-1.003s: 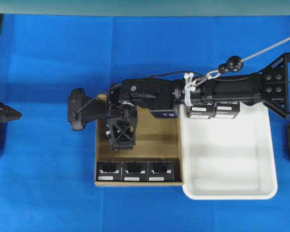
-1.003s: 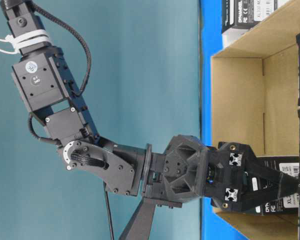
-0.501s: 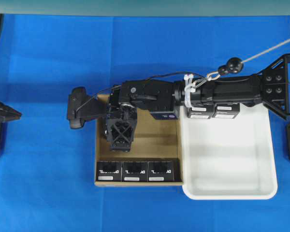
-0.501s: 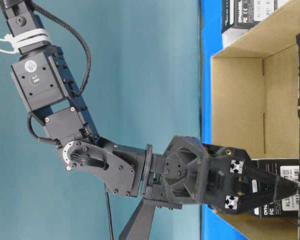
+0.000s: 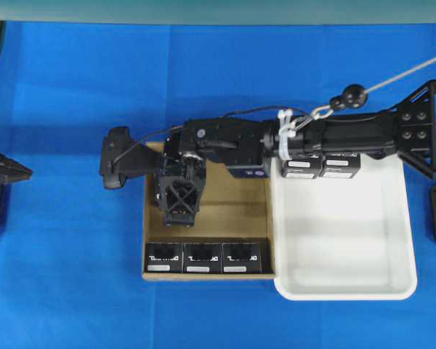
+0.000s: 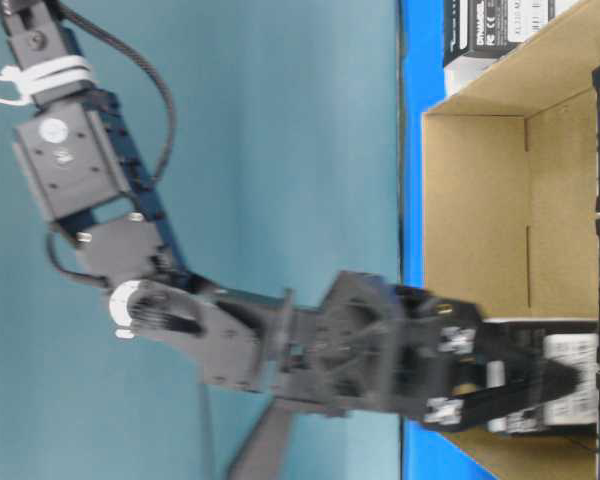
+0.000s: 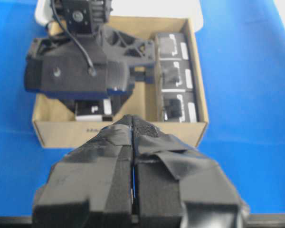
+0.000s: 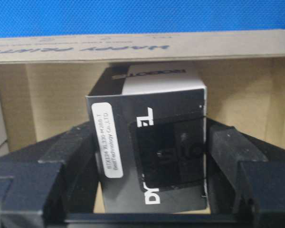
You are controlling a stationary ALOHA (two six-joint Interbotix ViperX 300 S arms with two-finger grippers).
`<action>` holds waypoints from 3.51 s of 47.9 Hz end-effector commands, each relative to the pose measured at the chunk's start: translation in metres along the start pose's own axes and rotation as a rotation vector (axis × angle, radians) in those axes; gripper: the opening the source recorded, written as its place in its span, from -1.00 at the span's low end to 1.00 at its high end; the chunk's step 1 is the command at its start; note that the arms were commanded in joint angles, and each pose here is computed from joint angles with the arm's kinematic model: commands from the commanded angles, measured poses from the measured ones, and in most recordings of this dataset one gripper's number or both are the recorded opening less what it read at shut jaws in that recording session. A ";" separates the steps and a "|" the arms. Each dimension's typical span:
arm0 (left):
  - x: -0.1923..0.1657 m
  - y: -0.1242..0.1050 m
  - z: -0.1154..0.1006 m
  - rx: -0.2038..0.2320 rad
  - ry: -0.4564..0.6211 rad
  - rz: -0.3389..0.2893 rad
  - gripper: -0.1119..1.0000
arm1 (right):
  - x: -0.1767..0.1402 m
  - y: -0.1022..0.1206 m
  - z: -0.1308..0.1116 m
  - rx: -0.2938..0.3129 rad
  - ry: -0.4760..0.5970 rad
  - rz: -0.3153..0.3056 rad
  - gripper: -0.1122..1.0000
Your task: Pick the box from inside the cardboard box.
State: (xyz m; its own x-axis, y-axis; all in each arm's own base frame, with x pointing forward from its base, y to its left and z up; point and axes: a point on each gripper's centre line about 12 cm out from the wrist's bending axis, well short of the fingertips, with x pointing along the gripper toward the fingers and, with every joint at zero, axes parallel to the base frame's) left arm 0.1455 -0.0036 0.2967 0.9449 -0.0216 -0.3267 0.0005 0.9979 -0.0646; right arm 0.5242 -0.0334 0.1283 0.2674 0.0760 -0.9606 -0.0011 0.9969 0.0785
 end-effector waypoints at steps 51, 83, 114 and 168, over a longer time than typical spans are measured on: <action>-0.004 -0.001 0.012 -0.004 -0.032 -0.001 -0.91 | -0.261 -0.003 0.034 0.056 -0.071 0.054 0.32; -0.003 -0.001 0.012 -0.015 -0.028 0.000 -0.91 | -0.208 -0.012 -0.122 0.145 0.012 0.041 0.32; -0.001 0.000 0.011 -0.016 -0.020 0.004 -0.91 | -0.105 0.006 -0.196 0.108 0.032 0.023 0.32; 0.000 0.000 0.011 -0.018 -0.017 0.005 -0.91 | -0.042 0.010 -0.208 0.097 0.044 0.006 0.33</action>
State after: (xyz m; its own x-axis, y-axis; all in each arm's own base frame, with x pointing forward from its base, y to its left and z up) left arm 0.1471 -0.0030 0.2981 0.9445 -0.0173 -0.3282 -0.0097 0.9967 -0.0804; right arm 0.3101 -0.0226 0.1137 0.2167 0.0830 -0.9727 0.0903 0.9904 0.1046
